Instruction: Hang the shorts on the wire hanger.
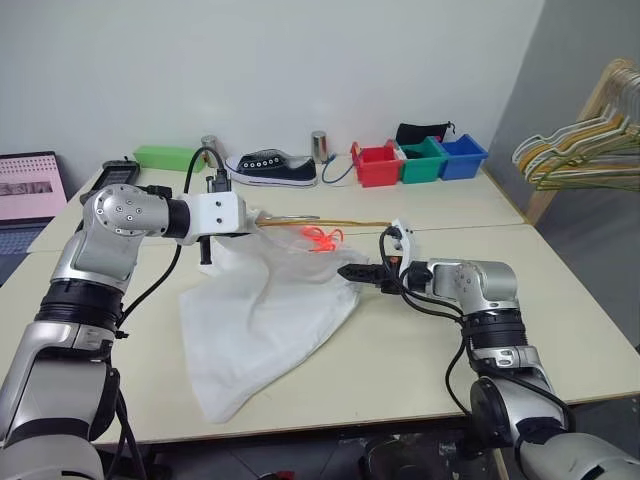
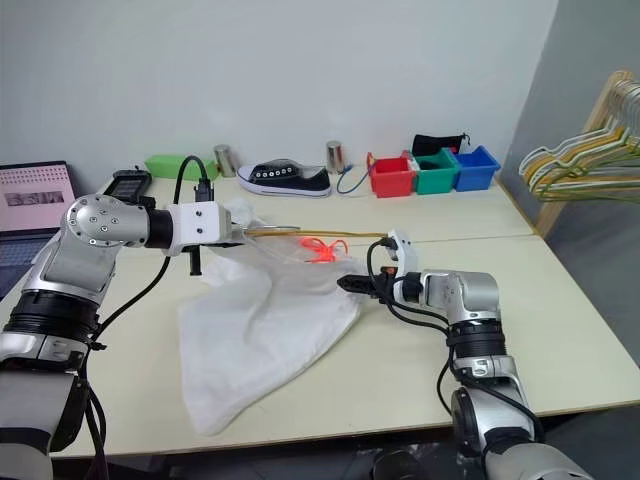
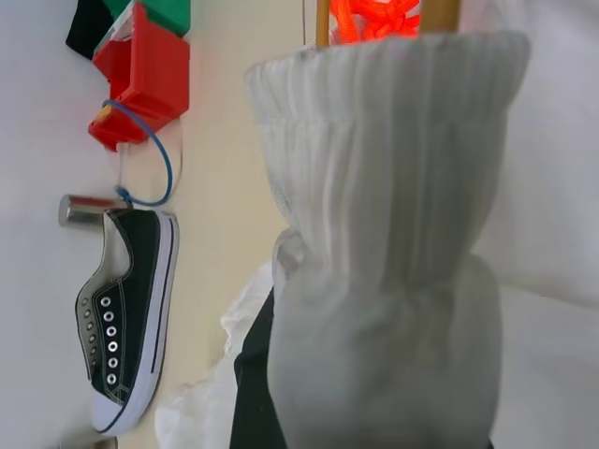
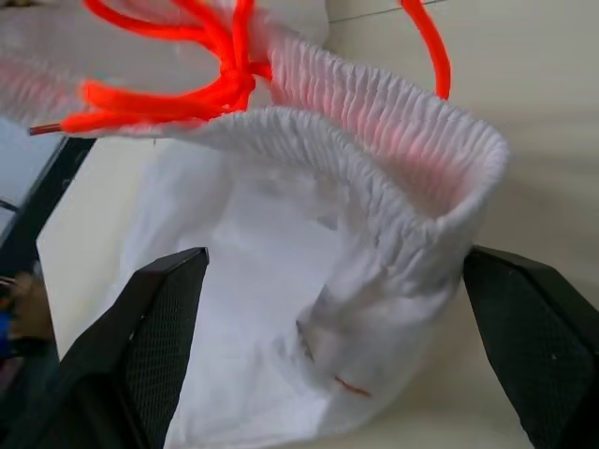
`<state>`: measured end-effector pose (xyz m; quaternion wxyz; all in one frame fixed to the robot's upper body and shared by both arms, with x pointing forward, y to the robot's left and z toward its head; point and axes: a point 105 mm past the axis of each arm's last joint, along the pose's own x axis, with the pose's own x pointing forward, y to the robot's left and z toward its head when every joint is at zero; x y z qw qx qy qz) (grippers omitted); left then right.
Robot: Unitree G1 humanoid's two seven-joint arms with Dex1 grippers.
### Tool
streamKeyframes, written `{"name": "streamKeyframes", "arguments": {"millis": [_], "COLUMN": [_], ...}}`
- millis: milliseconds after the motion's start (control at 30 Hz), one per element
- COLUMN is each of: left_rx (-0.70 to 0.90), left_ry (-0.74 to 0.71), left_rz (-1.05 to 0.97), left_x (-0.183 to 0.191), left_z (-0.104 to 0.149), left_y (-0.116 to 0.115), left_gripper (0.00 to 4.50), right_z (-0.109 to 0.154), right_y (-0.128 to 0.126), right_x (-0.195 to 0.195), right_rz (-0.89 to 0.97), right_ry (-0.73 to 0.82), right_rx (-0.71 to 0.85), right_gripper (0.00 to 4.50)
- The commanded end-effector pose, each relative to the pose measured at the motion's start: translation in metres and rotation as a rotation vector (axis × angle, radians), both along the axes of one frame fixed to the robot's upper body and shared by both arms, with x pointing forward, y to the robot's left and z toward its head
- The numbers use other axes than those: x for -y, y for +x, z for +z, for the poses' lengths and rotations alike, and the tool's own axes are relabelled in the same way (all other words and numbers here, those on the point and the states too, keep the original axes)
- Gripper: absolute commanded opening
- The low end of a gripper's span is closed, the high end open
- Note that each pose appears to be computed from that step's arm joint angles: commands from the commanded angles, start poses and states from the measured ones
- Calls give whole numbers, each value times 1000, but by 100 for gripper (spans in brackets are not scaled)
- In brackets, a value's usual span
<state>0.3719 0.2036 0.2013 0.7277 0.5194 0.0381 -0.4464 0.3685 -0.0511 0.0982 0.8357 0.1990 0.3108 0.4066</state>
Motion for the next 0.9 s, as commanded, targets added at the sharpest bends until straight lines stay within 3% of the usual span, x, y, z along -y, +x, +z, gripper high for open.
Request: {"name": "streamKeyframes", "arguments": {"millis": [33, 233, 667, 767, 900], "left_rx": [64, 65, 97, 90, 0], "left_ry": [-37, -32, -12, -15, -77], "left_rz": [-25, -20, -3, 22, 39], "left_x": [6, 6, 3, -2, -6], "left_z": [22, 20, 23, 23, 22], "left_y": [-5, -5, 1, 2, -4], "left_gripper": [0, 0, 0, 0, 0], "right_z": [12, 14, 33, 38, 32], "right_y": [12, 13, 3, -2, -6], "right_x": [3, 5, 5, 4, 15], "right_rz": [-57, -57, 6, 32, 58], "right_ry": [58, 76, 125, 128, -47], "right_rx": [53, 80, 160, 194, 314], "right_gripper": [428, 311, 2, 1, 1]}}
